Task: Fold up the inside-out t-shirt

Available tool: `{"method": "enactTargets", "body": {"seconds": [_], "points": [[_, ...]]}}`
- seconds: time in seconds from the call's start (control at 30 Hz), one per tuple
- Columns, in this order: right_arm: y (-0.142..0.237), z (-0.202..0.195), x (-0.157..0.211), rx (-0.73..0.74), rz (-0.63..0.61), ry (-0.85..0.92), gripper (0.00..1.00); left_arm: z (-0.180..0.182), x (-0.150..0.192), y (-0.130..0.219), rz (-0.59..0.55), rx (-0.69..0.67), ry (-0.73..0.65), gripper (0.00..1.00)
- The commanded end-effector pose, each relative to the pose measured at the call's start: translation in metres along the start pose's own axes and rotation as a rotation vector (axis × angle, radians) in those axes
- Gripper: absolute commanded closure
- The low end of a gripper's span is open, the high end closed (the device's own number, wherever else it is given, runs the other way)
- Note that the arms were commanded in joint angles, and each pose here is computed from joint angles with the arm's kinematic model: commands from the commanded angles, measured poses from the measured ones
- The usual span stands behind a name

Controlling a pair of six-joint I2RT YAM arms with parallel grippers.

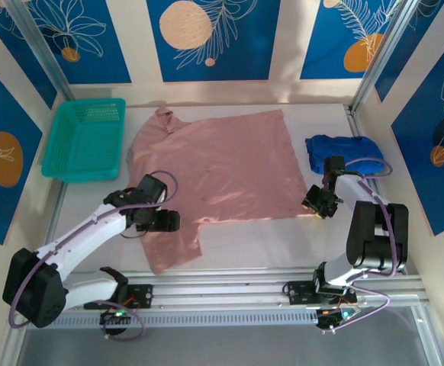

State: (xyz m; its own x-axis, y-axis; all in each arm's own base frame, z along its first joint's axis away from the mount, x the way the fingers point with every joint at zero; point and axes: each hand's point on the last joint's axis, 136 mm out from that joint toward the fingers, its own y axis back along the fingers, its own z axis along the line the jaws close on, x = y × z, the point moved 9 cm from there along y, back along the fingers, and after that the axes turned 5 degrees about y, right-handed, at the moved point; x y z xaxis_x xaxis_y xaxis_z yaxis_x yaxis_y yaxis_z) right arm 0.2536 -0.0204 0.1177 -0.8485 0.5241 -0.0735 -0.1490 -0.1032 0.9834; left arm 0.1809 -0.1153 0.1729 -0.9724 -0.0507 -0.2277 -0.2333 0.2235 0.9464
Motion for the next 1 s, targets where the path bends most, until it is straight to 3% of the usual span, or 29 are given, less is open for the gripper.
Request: {"method": "enactTargets", "body": {"seconds": [0.0, 0.2, 0.43, 0.7, 0.97], "points": [[-0.002, 0.000, -0.002, 0.025, 0.025, 0.002, 0.60, -0.004, -0.003, 0.005, -0.015, 0.015, -0.027, 0.24], [-0.011, 0.003, -0.006, 0.026, 0.072, 0.006, 0.61, -0.004, -0.003, 0.008, -0.028, 0.015, -0.035, 0.24], [-0.008, 0.002, -0.007, 0.045, 0.063, 0.020, 0.81, -0.002, 0.000, 0.010, -0.017, 0.008, -0.037, 0.24], [0.008, 0.007, -0.003, -0.004, 0.002, 0.056, 0.97, 0.015, 0.029, 0.012, 0.129, -0.071, 0.064, 0.26], [0.017, 0.014, -0.001, -0.073, -0.041, 0.077, 1.00, 0.024, 0.068, 0.009, 0.225, -0.183, 0.184, 0.26]]}}
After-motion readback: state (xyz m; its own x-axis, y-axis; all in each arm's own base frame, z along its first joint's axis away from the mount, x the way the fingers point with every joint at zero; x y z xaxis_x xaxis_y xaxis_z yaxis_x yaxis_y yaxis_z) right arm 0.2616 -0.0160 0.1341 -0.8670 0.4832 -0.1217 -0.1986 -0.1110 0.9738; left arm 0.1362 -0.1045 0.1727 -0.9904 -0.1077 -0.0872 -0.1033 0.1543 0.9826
